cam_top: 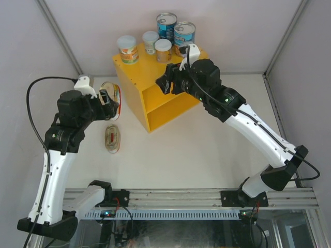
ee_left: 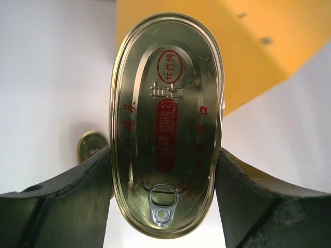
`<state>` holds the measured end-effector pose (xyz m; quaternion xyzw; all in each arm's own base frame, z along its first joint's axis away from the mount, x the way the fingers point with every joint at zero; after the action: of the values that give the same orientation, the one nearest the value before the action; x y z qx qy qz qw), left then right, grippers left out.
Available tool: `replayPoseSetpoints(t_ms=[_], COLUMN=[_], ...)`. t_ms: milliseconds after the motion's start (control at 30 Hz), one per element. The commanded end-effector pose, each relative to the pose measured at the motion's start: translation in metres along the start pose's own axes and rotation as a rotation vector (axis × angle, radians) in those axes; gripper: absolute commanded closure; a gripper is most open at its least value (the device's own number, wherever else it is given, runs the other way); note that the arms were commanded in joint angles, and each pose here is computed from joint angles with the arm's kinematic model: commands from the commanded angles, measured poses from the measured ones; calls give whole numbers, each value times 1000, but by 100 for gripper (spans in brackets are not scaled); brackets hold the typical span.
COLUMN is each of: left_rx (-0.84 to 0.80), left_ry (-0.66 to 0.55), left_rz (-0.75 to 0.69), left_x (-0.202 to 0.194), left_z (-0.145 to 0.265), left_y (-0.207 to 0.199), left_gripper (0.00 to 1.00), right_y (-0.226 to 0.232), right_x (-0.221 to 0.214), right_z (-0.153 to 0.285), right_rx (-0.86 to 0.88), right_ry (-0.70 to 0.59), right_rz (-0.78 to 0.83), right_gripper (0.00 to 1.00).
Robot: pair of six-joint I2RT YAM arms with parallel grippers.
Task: Place and organize the canned foods onto the counter
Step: Pick up the canned food from the center of the board, then place the canned food on the counter.
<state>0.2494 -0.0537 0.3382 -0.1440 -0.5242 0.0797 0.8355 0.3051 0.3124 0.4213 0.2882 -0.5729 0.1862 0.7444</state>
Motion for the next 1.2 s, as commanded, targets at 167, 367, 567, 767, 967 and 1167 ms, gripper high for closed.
replayPoseSetpoints(t_ms=[167,367,567,767,967,1167], left_rx=[-282,-347,-406,-449,-474,-523], left_ry=[-155,-145,-142,-135,-127,-111], left_rz=[-140,-185,-225,-248,-271,-299], left_x=[67,73,78,78,76,71], left_z=[41,47,54,61,64,71], left_y=[-73,-94,-111,-122,-126,-136], left_gripper=[100,100,100,100,100,100], right_y=[53,75,82,85,87,92], right_x=[24,26,28,29,30,32], right_z=[26,29,30,28,27,25], right_rx=[208,283,312,324,329,352], right_ry=[-50,-37,-34,-32,-34,-30], right_rz=[-174,-247,-298,-333,-357,-396], right_gripper=[36,30,24,22,21,21])
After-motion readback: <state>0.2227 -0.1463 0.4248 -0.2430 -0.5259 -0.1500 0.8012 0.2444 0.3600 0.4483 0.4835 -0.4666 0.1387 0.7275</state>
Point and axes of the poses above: each gripper's point midway between its finger pads, its own z axis back along the fingers, its own y axis along the line the jaws close on, x = y × z, the point moved 3 cm from there along z, back along the fingers, and after that the axes turned 5 degrees about z, right-handed, at the moved point
